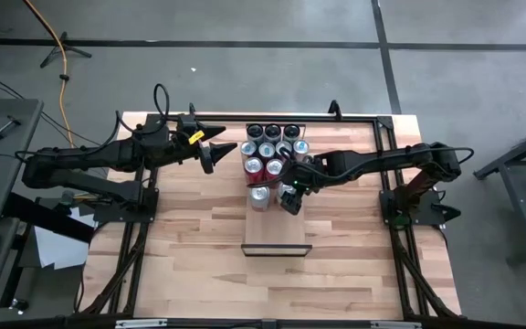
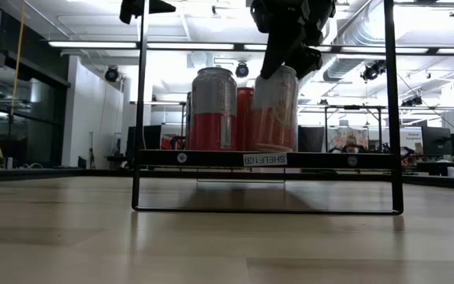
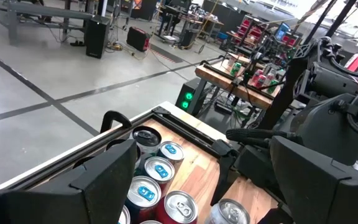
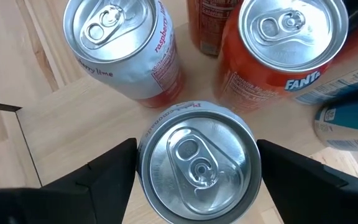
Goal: Place canned beverage on shelf
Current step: Put the pink-white soda can on the shelf aligned with the other pink-white soda can
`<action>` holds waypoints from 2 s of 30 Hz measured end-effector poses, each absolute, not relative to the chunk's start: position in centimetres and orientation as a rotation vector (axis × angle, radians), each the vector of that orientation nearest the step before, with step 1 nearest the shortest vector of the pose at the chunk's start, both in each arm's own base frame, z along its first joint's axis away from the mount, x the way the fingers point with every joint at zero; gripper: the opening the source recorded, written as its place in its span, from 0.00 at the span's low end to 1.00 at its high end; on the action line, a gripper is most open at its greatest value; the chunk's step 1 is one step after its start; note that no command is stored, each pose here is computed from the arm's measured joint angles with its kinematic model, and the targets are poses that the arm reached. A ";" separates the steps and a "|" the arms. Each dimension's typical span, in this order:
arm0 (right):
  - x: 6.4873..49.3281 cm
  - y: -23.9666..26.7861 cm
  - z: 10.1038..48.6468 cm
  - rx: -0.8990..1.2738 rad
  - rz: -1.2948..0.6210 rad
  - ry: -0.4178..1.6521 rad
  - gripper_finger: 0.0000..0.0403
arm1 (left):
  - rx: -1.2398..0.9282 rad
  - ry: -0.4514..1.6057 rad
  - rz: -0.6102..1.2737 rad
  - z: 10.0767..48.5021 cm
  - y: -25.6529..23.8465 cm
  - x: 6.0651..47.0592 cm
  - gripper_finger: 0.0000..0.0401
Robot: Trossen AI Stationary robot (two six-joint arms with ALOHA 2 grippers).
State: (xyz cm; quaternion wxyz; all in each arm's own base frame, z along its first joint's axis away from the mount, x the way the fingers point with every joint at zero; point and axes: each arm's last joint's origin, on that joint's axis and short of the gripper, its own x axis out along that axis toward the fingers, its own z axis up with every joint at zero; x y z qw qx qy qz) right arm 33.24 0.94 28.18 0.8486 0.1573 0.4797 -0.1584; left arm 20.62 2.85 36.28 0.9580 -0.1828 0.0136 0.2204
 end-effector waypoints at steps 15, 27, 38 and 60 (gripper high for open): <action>33.2 1.0 28.4 0.341 -0.323 1.004 0.86 | -0.371 0.028 0.447 36.3 2.9 20.6 0.81; 33.1 0.4 30.2 0.274 -0.171 0.969 0.95 | -0.371 0.028 0.447 36.3 2.9 20.6 0.81; 32.3 -1.1 33.6 0.082 -0.096 0.869 0.95 | -0.370 0.037 0.449 36.2 2.9 20.6 0.81; 33.3 -0.6 31.2 -0.449 0.423 0.927 0.95 | -0.395 0.032 0.450 36.2 2.9 20.6 0.81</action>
